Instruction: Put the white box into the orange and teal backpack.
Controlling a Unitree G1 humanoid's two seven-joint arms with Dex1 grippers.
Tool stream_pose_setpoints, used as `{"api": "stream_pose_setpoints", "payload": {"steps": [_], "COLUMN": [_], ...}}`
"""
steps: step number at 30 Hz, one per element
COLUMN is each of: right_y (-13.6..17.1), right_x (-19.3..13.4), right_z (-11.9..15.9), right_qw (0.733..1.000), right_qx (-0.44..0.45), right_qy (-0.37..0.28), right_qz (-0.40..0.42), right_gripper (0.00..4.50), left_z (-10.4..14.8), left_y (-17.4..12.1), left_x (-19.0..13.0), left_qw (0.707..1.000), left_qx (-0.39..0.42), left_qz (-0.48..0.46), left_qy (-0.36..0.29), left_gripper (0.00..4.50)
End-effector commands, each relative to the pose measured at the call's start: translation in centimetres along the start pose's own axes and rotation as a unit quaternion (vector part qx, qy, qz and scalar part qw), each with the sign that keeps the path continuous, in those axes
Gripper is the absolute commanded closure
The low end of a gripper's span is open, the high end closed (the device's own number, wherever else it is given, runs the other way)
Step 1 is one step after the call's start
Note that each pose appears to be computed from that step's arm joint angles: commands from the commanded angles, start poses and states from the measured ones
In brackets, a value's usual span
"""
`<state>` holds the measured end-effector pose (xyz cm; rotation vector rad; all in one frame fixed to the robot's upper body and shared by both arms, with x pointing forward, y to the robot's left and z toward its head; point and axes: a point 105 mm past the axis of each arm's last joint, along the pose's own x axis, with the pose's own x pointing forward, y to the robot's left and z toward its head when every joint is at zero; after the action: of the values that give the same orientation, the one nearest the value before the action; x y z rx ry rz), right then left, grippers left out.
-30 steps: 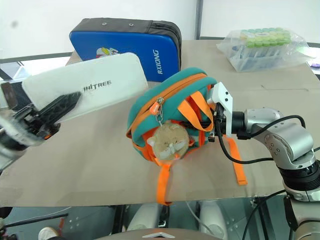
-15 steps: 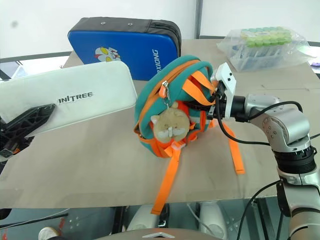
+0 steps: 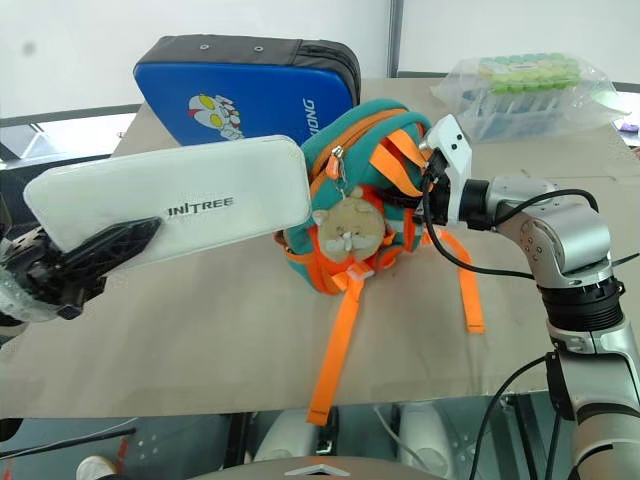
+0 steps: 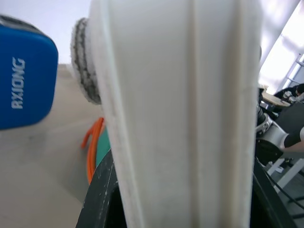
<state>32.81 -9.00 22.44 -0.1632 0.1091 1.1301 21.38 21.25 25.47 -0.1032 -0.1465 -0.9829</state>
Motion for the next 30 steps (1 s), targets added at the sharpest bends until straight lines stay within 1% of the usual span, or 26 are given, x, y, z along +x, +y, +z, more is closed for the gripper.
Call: {"api": "stream_pose_setpoints", "payload": {"steps": [1,3,7,9,12,16,19,22,26,30], "right_y": [2.2,2.9,3.6,4.3,5.3,6.4,6.9,7.3,7.5,8.4], "right_x": [-0.7,-0.9,-1.2,-1.5,-2.1,-2.8,-3.1,-3.1,-2.9,-2.9], "right_z": [1.9,1.8,1.8,1.8,1.7,1.9,2.4,3.2,4.1,4.9], "right_qw": [0.999,0.998,0.997,0.996,0.993,0.989,0.987,0.985,0.983,0.976], "right_qx": [-0.024,-0.023,-0.020,-0.019,-0.016,-0.009,-0.005,-0.006,-0.006,-0.009], "right_qy": [-0.024,-0.023,-0.021,-0.020,-0.020,-0.023,-0.031,-0.041,-0.055,-0.068], "right_qz": [0.042,0.053,0.068,0.084,0.111,0.145,0.161,0.167,0.174,0.209], "right_gripper": [4.50,4.50,4.50,4.50,4.50,4.50,4.50,4.50,4.50,4.50], "left_z": [-0.9,-0.9,-1.4,-0.8,-0.3,-0.4,-1.1,-0.9,-1.0,-0.7], "left_y": [-0.1,0.3,0.8,1.5,3.1,3.9,4.1,4.6,4.5,3.7], "left_x": [1.8,2.3,2.9,3.3,3.1,3.4,3.8,4.2,5.5,9.0], "left_qw": [0.995,0.992,0.980,0.980,0.976,0.971,0.966,0.964,0.958,0.946], "left_qx": [0.095,0.123,0.182,0.187,0.204,0.220,0.234,0.241,0.257,0.279], "left_qz": [0.001,0.007,-0.003,0.005,0.022,0.008,-0.012,-0.021,-0.063,-0.143], "left_qy": [0.036,0.039,0.079,0.069,0.072,0.089,0.108,0.107,0.108,0.085], "left_gripper": [3.38,3.38,3.38,3.38,3.38,3.38,3.38,3.38,3.38,3.38]}}
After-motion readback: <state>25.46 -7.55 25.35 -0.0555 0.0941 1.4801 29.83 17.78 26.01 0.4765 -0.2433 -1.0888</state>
